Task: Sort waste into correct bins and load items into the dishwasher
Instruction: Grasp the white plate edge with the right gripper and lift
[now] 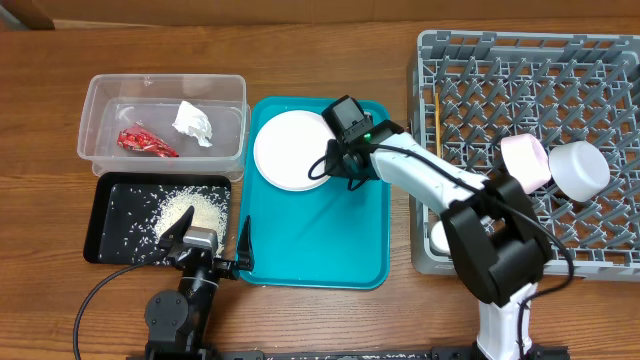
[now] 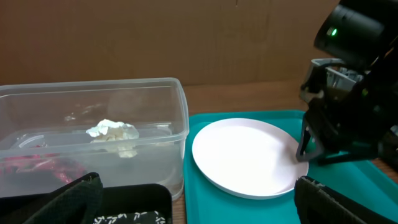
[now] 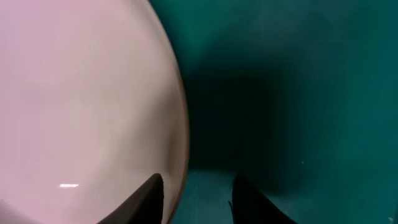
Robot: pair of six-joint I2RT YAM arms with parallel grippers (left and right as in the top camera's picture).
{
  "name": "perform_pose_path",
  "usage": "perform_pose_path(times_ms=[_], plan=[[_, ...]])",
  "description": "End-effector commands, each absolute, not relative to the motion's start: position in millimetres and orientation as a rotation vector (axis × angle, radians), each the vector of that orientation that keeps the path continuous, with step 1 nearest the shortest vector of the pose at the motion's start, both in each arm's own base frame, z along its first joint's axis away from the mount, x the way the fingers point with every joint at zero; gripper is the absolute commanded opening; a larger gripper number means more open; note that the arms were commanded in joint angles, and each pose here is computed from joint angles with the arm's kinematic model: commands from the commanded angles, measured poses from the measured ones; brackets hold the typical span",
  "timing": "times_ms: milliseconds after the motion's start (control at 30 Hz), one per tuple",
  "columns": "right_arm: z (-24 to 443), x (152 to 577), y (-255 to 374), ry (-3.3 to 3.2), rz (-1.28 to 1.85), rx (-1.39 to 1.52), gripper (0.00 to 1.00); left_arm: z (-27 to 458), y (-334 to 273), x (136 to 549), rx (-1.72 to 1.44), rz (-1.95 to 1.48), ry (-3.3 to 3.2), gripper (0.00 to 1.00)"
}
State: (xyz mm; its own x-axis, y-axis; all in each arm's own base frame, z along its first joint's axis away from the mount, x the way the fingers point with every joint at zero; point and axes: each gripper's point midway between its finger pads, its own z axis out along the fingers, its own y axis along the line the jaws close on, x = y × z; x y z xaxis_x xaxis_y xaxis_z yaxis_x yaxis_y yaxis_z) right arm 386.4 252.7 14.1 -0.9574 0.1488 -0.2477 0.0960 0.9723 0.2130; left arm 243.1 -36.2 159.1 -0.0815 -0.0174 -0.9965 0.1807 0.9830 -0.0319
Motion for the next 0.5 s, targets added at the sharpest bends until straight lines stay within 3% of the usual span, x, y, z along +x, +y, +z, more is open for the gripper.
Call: perform_pose_path(times_ms=[0,67,233,467], plan=[[5.8,380.9,257.3,2.886,0.319,0.237,0.24,157.6,-35.2,243.4,0.117,-0.167,1.643,1.00],[5.2,379.0,255.7,2.895,0.310,0.238,0.04,157.6,-35.2,243.4,0.117,-0.167,1.643,1.00],[33.8,385.9,242.2,2.844,0.301,0.271,0.04,157.6,-35.2,243.4,0.117,-0.167,1.643,1.00],[166.0,406.4,194.2,2.526,0.242,0.181,0.04,157.6,-35.2,243.4,0.117,-0.167,1.643,1.00]])
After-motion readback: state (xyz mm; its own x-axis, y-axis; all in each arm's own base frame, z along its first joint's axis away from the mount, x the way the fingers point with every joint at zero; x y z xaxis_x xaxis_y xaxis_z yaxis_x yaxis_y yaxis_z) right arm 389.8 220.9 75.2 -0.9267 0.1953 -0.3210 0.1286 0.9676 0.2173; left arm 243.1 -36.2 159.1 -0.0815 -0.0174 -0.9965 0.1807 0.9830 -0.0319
